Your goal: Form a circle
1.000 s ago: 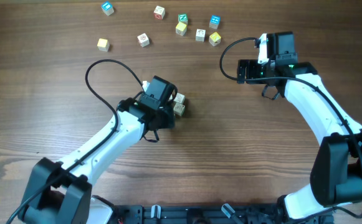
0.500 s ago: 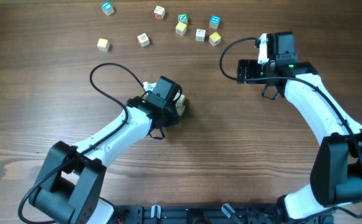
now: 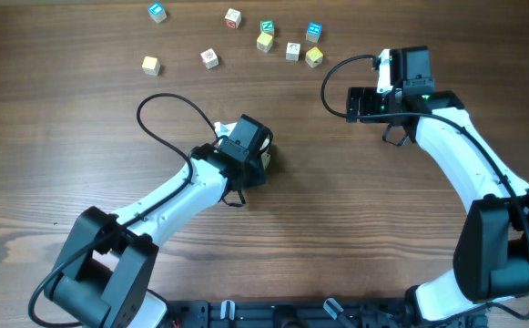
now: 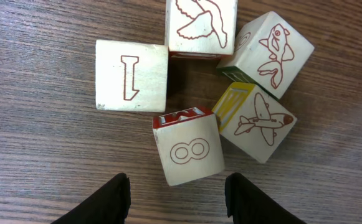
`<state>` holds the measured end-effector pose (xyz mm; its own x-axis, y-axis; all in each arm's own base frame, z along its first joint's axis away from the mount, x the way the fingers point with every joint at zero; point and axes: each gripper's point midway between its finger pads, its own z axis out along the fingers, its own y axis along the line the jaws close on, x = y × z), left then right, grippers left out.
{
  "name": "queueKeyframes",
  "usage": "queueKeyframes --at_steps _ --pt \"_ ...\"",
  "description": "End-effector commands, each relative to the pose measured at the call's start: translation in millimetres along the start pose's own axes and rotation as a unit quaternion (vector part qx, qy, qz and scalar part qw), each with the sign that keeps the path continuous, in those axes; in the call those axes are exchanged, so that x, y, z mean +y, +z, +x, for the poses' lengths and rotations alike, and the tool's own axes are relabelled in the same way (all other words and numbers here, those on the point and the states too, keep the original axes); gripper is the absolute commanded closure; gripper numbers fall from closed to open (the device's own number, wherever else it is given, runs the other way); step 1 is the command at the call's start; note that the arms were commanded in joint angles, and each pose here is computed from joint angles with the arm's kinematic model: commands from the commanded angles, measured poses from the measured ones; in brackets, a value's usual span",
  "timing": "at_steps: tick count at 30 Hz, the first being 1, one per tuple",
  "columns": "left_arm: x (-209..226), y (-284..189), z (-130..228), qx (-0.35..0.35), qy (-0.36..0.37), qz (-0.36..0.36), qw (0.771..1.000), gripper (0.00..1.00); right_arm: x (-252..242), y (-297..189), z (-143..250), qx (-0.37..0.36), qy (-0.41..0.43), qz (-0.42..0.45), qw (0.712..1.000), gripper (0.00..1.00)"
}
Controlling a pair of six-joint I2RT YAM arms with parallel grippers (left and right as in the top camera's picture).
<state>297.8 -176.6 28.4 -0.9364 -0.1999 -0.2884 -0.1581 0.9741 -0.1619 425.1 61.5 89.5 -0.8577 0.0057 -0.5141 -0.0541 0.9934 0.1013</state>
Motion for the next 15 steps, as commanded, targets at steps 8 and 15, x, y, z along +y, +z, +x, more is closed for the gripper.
queueKeyframes --at_steps 8,15 --pt "-1.7 4.7 1.8 -0.006 -0.001 -0.005 1.0 0.52 1.5 -2.4 -2.4 -0.005 0.0 -0.002 1.0 0.0" --pt "2.3 4.8 -1.5 -0.016 -0.001 -0.016 1.0 0.53 1.5 -2.4 -2.4 -0.005 0.0 -0.002 1.0 0.0"
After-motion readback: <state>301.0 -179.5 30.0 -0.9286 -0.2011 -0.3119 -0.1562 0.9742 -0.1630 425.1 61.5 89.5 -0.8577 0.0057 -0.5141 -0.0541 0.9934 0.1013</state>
